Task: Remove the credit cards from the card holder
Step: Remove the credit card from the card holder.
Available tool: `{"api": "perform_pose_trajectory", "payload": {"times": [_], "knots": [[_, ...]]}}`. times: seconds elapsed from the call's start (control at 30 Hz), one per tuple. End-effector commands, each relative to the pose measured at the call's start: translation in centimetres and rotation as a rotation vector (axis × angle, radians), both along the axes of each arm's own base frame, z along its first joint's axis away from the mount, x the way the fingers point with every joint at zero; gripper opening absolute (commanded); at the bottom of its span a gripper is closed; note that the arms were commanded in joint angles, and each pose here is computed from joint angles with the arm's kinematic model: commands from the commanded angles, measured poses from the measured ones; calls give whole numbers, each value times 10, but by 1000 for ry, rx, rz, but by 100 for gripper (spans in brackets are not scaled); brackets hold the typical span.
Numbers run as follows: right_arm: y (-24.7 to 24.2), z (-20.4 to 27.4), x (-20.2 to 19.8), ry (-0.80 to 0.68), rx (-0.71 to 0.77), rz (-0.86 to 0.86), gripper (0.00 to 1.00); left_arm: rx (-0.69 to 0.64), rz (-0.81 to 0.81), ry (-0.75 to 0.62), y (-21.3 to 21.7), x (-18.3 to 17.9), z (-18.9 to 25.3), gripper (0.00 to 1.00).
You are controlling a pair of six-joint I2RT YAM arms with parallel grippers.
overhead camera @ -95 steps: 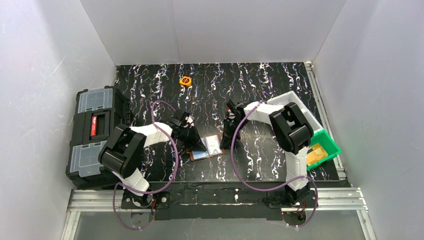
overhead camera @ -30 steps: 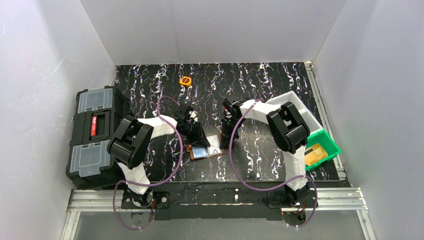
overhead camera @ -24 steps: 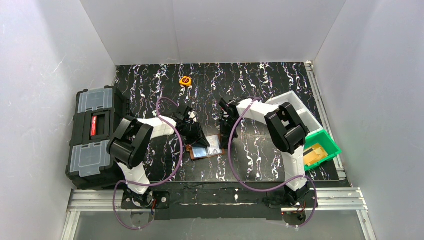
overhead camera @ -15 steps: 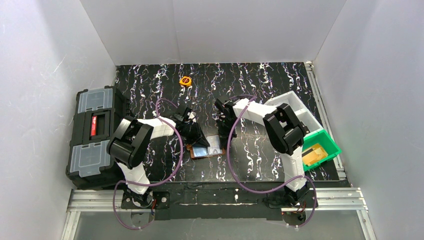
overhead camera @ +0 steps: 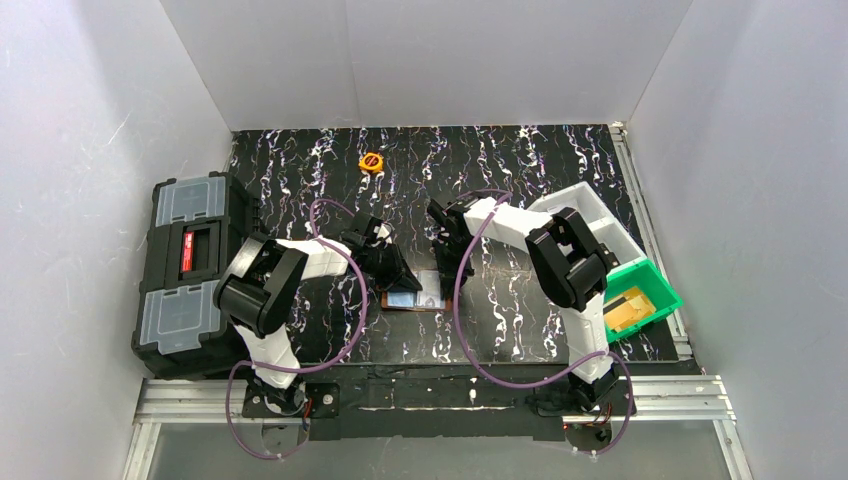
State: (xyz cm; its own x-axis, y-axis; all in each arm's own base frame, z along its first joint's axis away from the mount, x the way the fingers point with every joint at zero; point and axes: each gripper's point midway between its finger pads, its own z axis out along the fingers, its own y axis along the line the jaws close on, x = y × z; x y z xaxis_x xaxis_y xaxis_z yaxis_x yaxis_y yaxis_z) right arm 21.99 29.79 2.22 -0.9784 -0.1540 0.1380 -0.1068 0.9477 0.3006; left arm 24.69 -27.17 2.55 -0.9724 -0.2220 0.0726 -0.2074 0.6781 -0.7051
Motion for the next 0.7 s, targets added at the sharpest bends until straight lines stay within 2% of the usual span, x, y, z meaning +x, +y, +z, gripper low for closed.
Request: {"api": "perform_pose_trajectory", "payload": {"times": [0.0,0.1,0.27,0.67], "knots": [[34,-31,24,-141,45,35,24,-100,-70,7,-20,-18,20,7],[35,-30,26,-147,45,36,31,-83,-71,15,-17,-21,19,0],[31,-35,28,-145,5,26,32,-25,-86,14,-7,-26,16,0],[3,-59,16,-68,-49,-61,26,68,-101,13,25,-24,14,0]]}}
